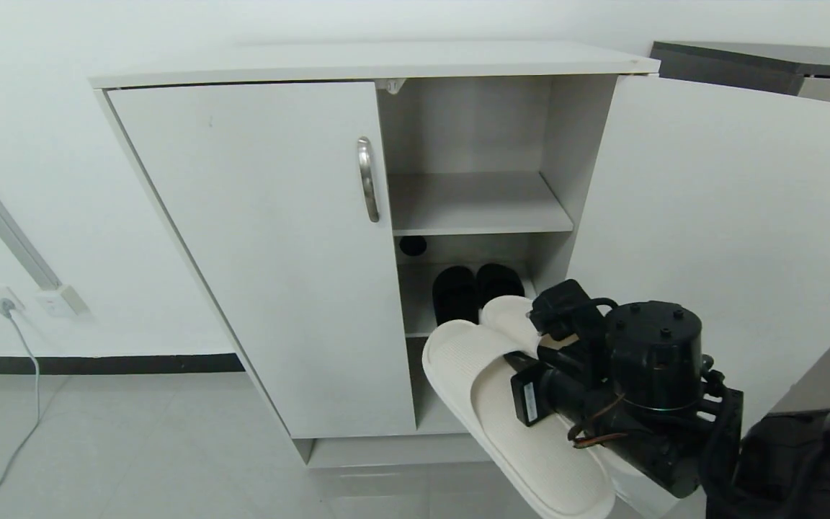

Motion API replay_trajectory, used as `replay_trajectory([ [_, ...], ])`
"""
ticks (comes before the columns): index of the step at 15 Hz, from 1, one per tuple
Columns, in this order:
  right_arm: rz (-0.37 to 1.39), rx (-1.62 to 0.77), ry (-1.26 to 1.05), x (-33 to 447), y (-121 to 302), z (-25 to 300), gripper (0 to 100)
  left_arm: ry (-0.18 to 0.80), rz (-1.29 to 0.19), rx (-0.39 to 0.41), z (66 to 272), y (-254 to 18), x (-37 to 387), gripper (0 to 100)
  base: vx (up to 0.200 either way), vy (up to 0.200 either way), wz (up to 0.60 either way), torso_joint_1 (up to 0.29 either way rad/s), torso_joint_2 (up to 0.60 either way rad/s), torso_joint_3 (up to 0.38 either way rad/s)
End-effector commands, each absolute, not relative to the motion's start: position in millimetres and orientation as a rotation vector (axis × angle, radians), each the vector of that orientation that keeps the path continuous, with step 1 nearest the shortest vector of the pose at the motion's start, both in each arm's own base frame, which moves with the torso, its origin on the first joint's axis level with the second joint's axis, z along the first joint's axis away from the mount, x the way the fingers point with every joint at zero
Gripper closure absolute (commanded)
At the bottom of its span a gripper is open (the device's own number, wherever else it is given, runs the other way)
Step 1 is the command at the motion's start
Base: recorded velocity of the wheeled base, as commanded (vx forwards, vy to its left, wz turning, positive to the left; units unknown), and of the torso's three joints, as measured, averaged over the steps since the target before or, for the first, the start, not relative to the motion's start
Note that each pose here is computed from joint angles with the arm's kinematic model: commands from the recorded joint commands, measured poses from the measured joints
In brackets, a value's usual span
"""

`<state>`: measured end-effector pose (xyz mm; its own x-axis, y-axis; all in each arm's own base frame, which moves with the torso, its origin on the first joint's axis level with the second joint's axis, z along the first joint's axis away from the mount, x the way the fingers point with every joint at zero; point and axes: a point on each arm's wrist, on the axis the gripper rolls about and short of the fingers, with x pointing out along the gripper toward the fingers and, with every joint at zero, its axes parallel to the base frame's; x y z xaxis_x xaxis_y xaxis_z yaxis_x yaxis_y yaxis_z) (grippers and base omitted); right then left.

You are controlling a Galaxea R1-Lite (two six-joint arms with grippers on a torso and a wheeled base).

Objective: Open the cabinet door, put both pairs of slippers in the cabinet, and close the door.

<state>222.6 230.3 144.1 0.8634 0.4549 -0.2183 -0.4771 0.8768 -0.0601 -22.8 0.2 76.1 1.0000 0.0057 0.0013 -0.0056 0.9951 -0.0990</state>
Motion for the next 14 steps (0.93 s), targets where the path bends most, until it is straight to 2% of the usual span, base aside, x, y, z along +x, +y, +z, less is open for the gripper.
replay_trajectory([
  [1, 0.382, -0.126, 0.208, 229, 262, 145, 100, -0.002, 0.006, -0.100, 76, 0, -23, 100, 0.000, 0.000, 0.00, 0.000, 0.00, 0.000],
  [2, 0.368, -0.106, 0.233, 229, 268, 151, 100, -0.002, 0.006, -0.100, 76, 0, -23, 100, 0.000, 0.000, 0.00, 0.000, 0.00, 0.000],
  [4, 0.239, -0.085, 0.280, 235, 279, 170, 100, -0.002, 0.006, -0.098, 76, 0, -23, 100, 0.000, 0.000, 0.00, 0.000, 0.00, 0.000],
  [5, 0.113, -0.030, 0.289, 242, 294, 187, 100, -0.002, 0.006, -0.098, 76, 0, -23, 100, 0.000, 0.000, 0.00, 0.000, 0.00, 0.000],
  [7, 0.017, -0.017, 0.255, 253, 304, 202, 100, -0.002, 0.006, -0.097, 76, 0, -23, 100, 0.000, 0.000, 0.00, 0.000, 0.00, 0.000],
  [14, 0.018, -0.026, 0.157, 267, 309, 233, 100, -0.002, 0.006, -0.097, 76, 0, -23, 100, 0.000, 0.000, 0.00, 0.000, 0.00, 0.000],
])
